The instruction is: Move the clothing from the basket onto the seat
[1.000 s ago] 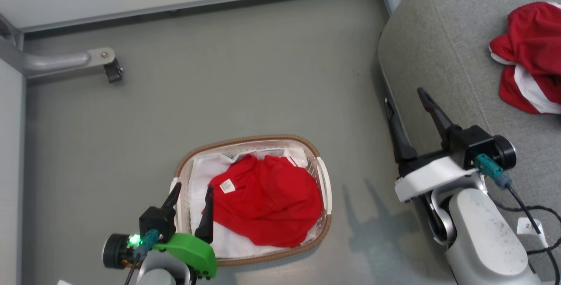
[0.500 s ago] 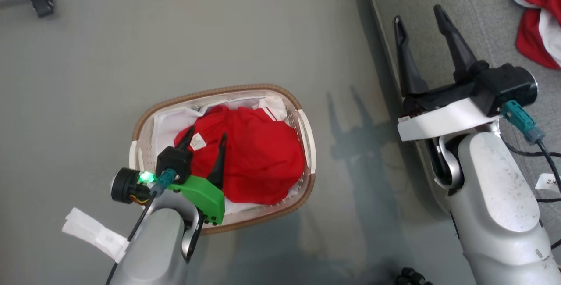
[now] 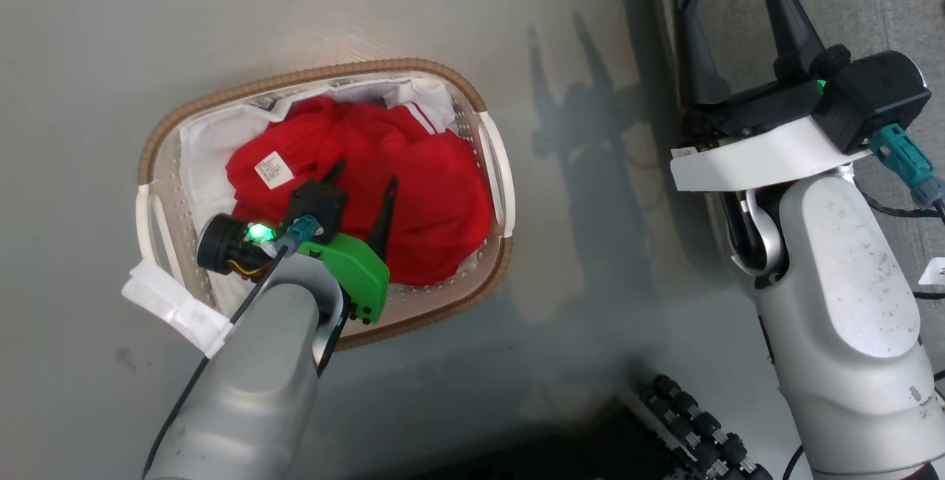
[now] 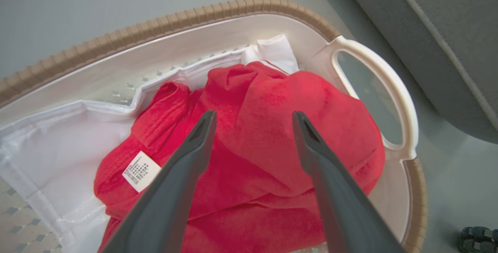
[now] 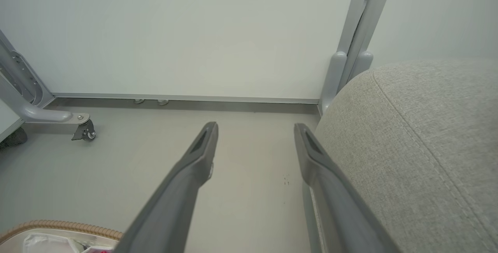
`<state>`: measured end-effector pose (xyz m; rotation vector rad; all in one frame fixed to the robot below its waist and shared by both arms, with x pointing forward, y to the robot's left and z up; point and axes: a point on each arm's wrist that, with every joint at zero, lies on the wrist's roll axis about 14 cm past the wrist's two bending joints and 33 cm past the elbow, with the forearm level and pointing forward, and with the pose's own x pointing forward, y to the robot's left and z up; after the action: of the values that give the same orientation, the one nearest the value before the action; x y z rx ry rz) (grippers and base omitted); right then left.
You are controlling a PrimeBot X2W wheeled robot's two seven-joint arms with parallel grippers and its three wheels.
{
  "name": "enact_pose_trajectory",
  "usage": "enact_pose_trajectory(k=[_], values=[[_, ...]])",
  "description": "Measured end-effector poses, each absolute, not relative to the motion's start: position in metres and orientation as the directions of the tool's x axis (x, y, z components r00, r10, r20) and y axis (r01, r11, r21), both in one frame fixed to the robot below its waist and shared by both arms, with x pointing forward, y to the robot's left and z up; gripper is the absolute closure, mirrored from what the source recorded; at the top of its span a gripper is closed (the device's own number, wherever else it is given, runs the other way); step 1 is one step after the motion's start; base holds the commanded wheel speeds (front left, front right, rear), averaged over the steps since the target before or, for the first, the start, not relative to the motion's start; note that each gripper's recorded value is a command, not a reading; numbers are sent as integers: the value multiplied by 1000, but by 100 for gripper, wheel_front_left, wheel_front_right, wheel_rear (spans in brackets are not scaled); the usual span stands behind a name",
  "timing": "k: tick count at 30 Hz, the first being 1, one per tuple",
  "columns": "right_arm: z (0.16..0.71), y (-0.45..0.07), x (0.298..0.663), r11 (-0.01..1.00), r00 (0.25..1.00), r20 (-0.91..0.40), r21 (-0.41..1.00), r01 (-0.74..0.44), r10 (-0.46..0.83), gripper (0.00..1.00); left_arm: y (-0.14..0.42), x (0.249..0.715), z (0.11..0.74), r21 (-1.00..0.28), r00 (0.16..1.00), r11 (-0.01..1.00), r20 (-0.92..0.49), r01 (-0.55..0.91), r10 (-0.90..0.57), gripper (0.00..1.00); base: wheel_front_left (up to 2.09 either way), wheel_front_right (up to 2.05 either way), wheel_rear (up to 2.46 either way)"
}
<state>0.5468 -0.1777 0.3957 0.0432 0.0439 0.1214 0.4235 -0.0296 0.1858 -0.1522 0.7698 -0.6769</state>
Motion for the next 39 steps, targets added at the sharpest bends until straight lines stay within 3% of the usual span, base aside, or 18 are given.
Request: enact_pose_trajectory(k=[12,26,27,28,29,39], values=[[339,-191,544,995,985,-152,70,-77,87,0,-39,412,131,-451,423,778,-660,438,-621,0,0,0,0],[321,-196,541,995,978,-190,70,-70,82,0,-57,400,109,-514,299,742,-694,431,-655,0,0,0,0],[322,-196,541,995,979,-189,70,-70,83,0,-56,399,109,-514,291,742,-699,431,-653,11,0,0,0],[322,-195,542,995,979,-188,71,-71,83,0,-56,398,108,-513,284,739,-701,437,-654,65,0,0,0],[323,-195,541,995,979,-187,71,-72,84,0,-55,397,108,-512,279,736,-702,442,-655,100,0,0,0],[334,-200,537,997,981,-182,56,-57,67,0,-43,393,120,-510,274,748,-715,425,-643,100,0,0,0]])
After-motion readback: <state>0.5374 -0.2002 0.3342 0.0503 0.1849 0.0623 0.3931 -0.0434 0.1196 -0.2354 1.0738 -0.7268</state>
